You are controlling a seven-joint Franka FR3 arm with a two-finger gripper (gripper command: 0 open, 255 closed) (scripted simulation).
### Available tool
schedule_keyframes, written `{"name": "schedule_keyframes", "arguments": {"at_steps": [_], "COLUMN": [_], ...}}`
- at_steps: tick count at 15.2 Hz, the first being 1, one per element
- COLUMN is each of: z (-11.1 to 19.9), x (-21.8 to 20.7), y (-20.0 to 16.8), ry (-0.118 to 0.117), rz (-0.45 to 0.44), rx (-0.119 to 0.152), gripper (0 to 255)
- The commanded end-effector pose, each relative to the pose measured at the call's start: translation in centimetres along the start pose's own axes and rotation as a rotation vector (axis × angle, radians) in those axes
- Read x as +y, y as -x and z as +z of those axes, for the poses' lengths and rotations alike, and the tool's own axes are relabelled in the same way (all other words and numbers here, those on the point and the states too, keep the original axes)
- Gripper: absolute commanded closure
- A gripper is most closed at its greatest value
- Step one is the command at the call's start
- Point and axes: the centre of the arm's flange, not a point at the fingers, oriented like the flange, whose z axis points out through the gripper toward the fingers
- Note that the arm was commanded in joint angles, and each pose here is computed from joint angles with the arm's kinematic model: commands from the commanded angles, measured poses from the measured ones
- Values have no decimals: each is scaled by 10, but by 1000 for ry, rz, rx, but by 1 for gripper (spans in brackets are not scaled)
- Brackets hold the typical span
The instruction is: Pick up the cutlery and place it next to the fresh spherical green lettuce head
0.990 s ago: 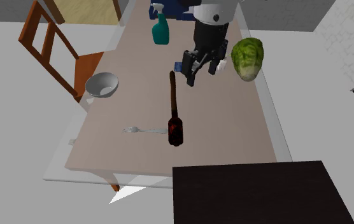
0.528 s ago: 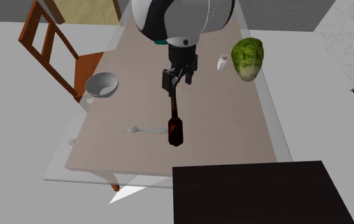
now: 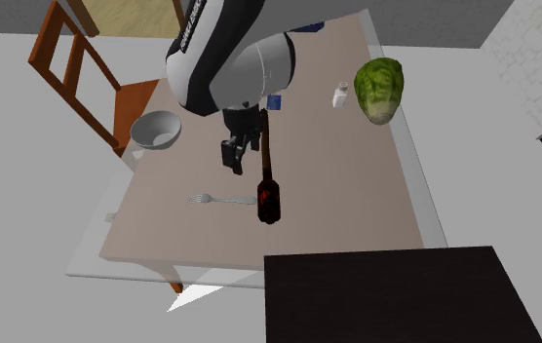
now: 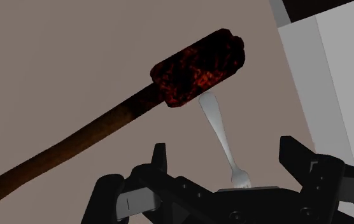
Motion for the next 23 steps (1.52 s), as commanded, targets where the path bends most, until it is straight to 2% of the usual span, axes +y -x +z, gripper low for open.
{"name": "schedule_keyframes", "arguments": {"at_steps": [1, 9, 17, 23], "z": [22, 99, 139, 139], "x": [-3, -37, -37, -37], "y": [-17, -79, -77, -77], "ry": [0, 0, 0, 0], "rz": [-60, -282, -282, -282], "rx": [-11, -54, -54, -54], "gripper": [0, 0, 0, 0]}}
